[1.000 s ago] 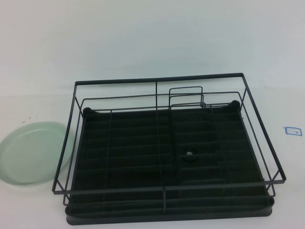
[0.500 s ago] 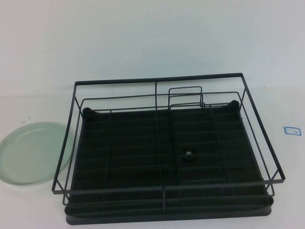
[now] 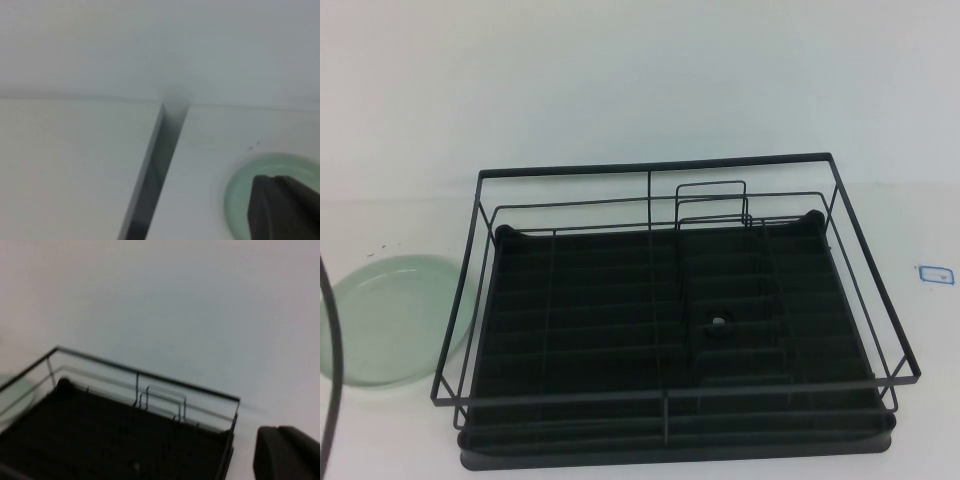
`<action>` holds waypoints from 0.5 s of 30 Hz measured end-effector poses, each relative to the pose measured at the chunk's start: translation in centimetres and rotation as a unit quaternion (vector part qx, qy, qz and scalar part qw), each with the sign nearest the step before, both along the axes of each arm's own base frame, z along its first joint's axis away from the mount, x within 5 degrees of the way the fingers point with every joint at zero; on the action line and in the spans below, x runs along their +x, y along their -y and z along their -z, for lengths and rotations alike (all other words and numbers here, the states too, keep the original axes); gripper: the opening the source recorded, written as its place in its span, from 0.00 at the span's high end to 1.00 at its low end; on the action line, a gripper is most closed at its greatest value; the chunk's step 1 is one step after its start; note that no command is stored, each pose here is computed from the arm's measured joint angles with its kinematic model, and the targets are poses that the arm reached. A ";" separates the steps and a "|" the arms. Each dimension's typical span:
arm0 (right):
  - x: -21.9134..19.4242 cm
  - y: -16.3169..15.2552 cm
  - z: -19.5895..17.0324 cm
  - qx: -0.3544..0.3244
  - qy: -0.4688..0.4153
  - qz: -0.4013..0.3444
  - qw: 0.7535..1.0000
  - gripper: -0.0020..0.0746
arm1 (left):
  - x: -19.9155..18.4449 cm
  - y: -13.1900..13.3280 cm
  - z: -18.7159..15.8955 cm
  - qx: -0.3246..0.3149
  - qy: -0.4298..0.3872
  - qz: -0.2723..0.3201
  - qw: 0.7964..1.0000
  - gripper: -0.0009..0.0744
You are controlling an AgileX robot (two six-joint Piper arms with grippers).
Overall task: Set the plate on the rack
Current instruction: Pick up the plate from the table
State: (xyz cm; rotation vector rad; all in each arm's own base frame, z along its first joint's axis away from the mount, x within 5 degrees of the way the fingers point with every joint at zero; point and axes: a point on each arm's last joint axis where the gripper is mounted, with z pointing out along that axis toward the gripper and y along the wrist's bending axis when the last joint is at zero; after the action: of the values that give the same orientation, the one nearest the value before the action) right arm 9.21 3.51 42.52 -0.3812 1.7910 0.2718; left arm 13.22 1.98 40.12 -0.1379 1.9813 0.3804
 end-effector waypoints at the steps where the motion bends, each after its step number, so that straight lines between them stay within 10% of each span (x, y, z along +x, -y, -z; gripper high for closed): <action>1: 0.3 -0.3 0.7 -0.024 -0.010 -0.020 0.999 0.98 | 0.1 0.1 0.2 -0.004 0.005 0.007 1.000 0.99; 9: 3.1 -2.7 6.2 -0.055 -0.126 -0.139 0.981 0.98 | 3.1 2.5 1.4 -0.068 -0.024 0.087 0.994 0.99; 15: 3.0 -4.0 6.7 -0.090 -0.117 -0.224 0.963 0.98 | 6.5 6.1 -1.5 -0.082 -0.070 0.260 0.959 0.99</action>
State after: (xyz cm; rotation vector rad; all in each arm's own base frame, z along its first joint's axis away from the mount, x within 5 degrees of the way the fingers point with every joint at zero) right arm 12.26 7.48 35.80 -0.9207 1.9516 0.4872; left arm 19.73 -4.11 41.66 0.3124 2.0956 -0.1193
